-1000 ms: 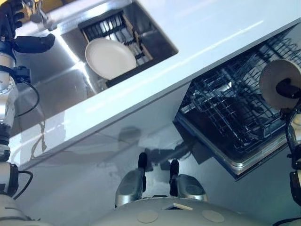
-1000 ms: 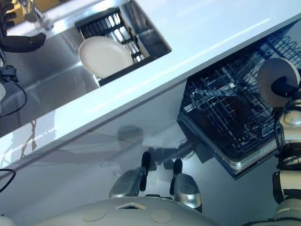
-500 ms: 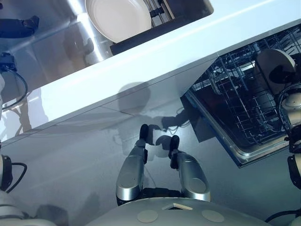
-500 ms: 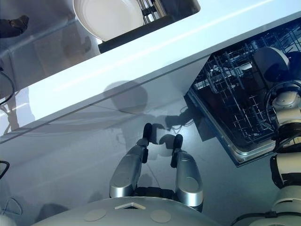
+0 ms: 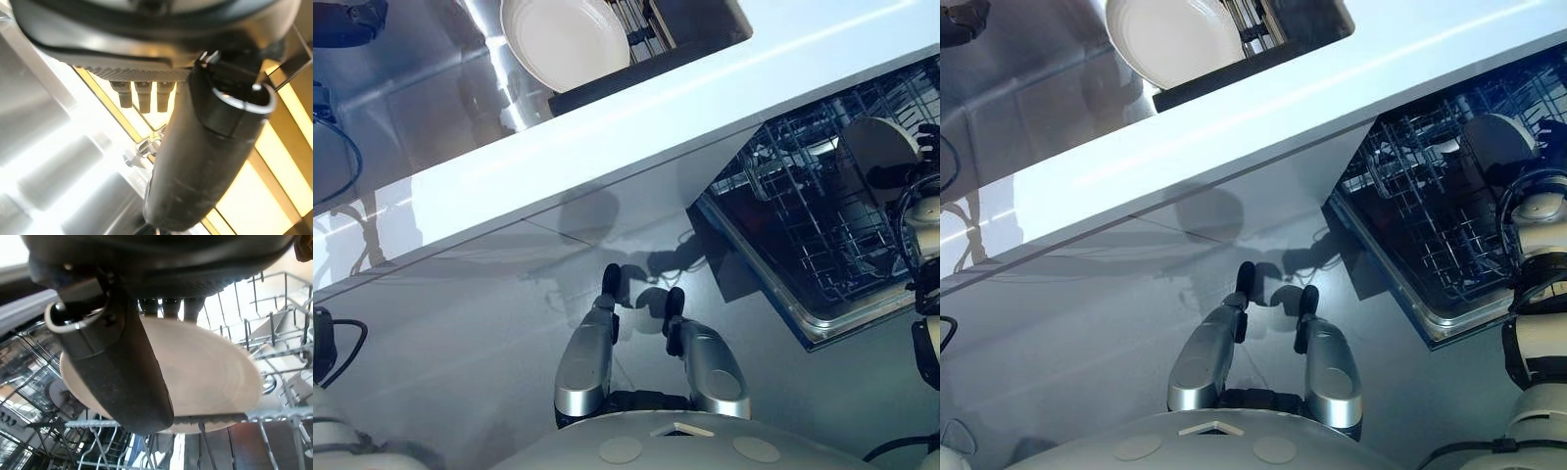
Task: Pick up plates and place into dishwasher.
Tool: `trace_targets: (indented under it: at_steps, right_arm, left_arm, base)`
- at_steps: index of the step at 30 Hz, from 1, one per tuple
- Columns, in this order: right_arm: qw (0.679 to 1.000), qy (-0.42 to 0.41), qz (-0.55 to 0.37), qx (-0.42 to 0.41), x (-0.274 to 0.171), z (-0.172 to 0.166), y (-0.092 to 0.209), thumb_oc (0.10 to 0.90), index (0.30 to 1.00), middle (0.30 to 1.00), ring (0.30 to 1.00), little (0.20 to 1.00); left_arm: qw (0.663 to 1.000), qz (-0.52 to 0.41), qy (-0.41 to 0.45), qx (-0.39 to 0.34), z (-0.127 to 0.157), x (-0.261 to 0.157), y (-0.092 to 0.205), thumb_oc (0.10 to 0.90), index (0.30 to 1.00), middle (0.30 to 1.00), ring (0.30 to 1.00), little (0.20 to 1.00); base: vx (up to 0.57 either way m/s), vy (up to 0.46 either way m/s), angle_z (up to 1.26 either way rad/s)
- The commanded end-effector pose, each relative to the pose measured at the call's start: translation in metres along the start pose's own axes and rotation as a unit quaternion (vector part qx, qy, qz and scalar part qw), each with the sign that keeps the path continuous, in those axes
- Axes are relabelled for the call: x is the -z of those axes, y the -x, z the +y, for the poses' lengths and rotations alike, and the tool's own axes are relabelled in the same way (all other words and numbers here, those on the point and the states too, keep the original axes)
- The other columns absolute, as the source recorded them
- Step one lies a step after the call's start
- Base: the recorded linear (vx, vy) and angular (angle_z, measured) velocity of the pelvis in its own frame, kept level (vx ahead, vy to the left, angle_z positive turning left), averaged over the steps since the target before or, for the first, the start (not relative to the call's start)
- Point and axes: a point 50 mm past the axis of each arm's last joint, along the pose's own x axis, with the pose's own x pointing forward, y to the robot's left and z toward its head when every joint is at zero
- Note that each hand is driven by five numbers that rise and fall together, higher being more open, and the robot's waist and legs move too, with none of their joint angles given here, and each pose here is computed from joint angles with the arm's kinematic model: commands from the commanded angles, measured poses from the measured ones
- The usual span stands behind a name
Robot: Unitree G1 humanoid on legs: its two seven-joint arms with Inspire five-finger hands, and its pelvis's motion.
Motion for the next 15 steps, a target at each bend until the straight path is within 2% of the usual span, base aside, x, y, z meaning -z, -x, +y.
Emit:
trace_targets:
  at_steps: [1, 12, 15]
  right_arm:
    - [0.999, -0.001, -0.039, 0.036, 0.000, -0.011, 0.005, 0.800, 0.900, 0.900, 0.900, 0.900]
    - [0.998, -0.004, -0.058, 0.030, 0.000, -0.014, 0.010, 0.800, 0.900, 0.900, 0.900, 0.900]
    - [0.997, -0.029, -0.070, 0.013, -0.004, -0.013, 0.010, 0.800, 0.900, 0.900, 0.900, 0.900]
  left_arm:
    - [0.997, -0.067, 0.000, -0.033, 0.028, -0.030, 0.002, 0.800, 0.900, 0.900, 0.900, 0.900]
    - [0.999, -0.044, 0.004, -0.013, 0.016, -0.008, 0.017, 0.800, 0.900, 0.900, 0.900, 0.900]
    - [0.999, -0.037, 0.006, -0.008, 0.012, -0.002, 0.020, 0.800, 0.900, 0.900, 0.900, 0.900]
  base:
    - [0.06, 0.042, -0.06]
    - [0.03, 0.078, -0.14]
    - [0.01, 0.117, -0.11]
